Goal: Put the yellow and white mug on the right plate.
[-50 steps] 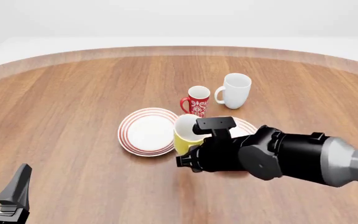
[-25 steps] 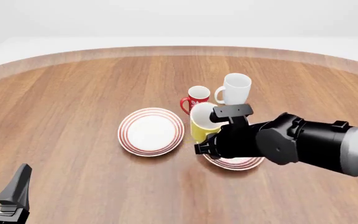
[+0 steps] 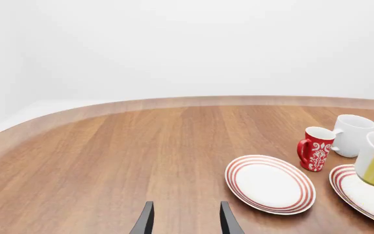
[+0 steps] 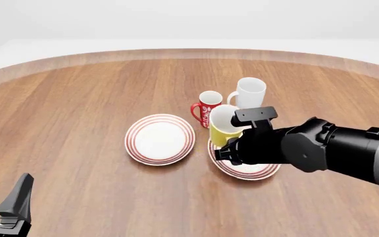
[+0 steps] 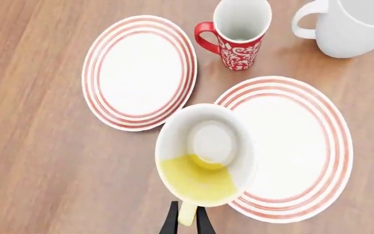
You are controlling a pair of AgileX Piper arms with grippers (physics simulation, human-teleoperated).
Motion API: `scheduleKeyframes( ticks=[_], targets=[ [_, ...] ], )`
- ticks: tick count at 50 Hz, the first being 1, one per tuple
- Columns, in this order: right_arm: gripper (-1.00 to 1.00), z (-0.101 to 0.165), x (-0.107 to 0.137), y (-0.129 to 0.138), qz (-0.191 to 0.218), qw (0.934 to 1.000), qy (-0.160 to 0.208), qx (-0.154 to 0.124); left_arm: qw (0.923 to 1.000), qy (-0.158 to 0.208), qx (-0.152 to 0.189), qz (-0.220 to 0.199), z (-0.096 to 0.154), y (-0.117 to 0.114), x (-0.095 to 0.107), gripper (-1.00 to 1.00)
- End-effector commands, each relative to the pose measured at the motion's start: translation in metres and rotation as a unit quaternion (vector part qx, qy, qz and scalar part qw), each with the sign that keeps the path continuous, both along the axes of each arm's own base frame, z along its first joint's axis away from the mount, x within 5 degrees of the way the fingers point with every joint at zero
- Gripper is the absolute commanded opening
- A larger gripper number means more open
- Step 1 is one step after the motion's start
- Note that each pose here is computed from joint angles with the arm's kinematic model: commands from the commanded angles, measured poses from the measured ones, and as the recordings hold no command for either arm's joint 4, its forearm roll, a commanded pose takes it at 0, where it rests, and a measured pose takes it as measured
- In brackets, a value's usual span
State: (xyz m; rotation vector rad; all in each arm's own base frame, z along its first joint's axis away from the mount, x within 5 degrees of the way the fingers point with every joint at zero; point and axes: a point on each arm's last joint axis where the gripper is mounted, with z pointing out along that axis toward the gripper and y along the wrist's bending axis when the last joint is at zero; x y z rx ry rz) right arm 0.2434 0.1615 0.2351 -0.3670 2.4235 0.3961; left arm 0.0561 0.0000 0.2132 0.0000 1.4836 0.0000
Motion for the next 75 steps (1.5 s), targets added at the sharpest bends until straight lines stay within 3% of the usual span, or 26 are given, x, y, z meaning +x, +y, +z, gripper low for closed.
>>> scheduleKeyframes(
  ticks=[1, 51, 75],
  targets=[
    [-1.00, -0.004, 0.003, -0.003, -0.004, 1.0000, 0.000, -0.003, 1.0000, 0.000, 0.000, 0.000, 0.000, 0.000, 0.000, 1.00],
    [-1.00, -0.044, 0.027, -0.044, -0.055, 0.9980, -0.006, -0.030, 1.0000, 0.000, 0.000, 0.000, 0.000, 0.000, 0.000, 1.00],
    [-1.00, -0.059, 0.038, -0.046, -0.064, 0.9974, -0.001, -0.033, 1.0000, 0.000, 0.000, 0.000, 0.000, 0.000, 0.000, 1.00]
  ],
)
